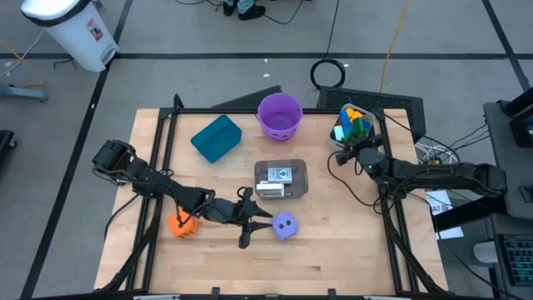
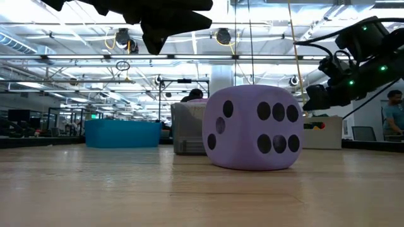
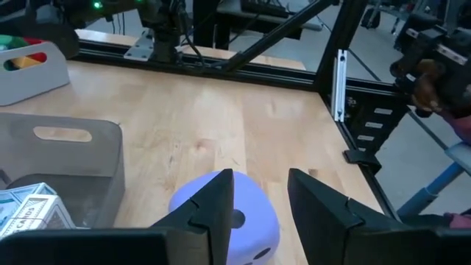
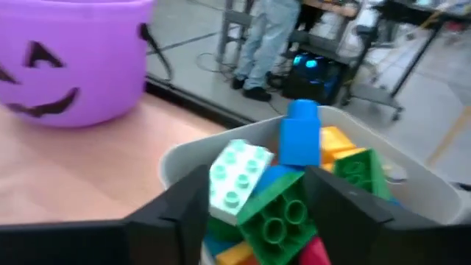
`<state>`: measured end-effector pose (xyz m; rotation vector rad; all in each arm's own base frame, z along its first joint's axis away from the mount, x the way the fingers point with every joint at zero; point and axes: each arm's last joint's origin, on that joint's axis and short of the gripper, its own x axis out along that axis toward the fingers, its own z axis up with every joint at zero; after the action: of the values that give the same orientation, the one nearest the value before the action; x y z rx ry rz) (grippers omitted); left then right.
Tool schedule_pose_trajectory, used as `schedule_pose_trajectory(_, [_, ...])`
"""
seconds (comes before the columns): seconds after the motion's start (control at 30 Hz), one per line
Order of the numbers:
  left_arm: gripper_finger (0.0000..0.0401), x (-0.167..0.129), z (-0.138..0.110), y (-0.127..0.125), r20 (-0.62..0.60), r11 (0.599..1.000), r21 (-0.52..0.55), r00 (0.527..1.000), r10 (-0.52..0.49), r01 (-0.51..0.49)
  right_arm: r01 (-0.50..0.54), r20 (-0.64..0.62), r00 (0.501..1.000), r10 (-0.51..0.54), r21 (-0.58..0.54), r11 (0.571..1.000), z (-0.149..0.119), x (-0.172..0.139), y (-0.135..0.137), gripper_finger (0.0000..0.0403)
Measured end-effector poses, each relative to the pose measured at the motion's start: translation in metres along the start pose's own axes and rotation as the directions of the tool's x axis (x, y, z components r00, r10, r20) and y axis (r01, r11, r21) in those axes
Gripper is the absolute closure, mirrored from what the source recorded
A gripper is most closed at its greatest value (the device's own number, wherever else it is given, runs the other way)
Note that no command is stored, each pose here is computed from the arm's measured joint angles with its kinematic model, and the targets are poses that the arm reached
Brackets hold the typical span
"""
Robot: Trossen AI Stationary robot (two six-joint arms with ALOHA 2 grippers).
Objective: Pick & Place Toys
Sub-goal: Put the purple dice into the blue bin
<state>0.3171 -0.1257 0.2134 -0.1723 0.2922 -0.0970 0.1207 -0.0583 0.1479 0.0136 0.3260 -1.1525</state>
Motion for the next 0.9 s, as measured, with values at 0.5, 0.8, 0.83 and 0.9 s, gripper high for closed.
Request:
schedule_pose_trajectory(0.5, [0.0265,0.0,0.0,0.0,-0.002,1.0,0.002,1.0,0.001,-0.001,-0.941,0.176,0.33,0.927,-0.009,0.337,0.023,-0.055,0.052,0.0111])
schedule_pose_trajectory(0.8, [0.0265,0.0,-0.001,0.0,-0.006,1.0,0.003,1.0,0.002,-0.002,-0.863,0.021,0.246,0.969,-0.451,0.229,0.045,-0.155,0.125,0.0097])
schedule_pose_trajectory(0.83, [0.0265,0.0,-0.001,0.0,-0.006,1.0,0.003,1.0,0.002,-0.002,-0.84,-0.019,0.27,0.963,-0.493,0.226,0.046,-0.161,0.137,0.0093])
schedule_pose_trajectory(0.9, [0.0265,0.0,-0.001,0.0,-0.006,1.0,0.002,1.0,0.002,-0.002,-0.788,-0.113,0.349,0.93,-0.573,0.225,0.044,-0.167,0.162,0.0086])
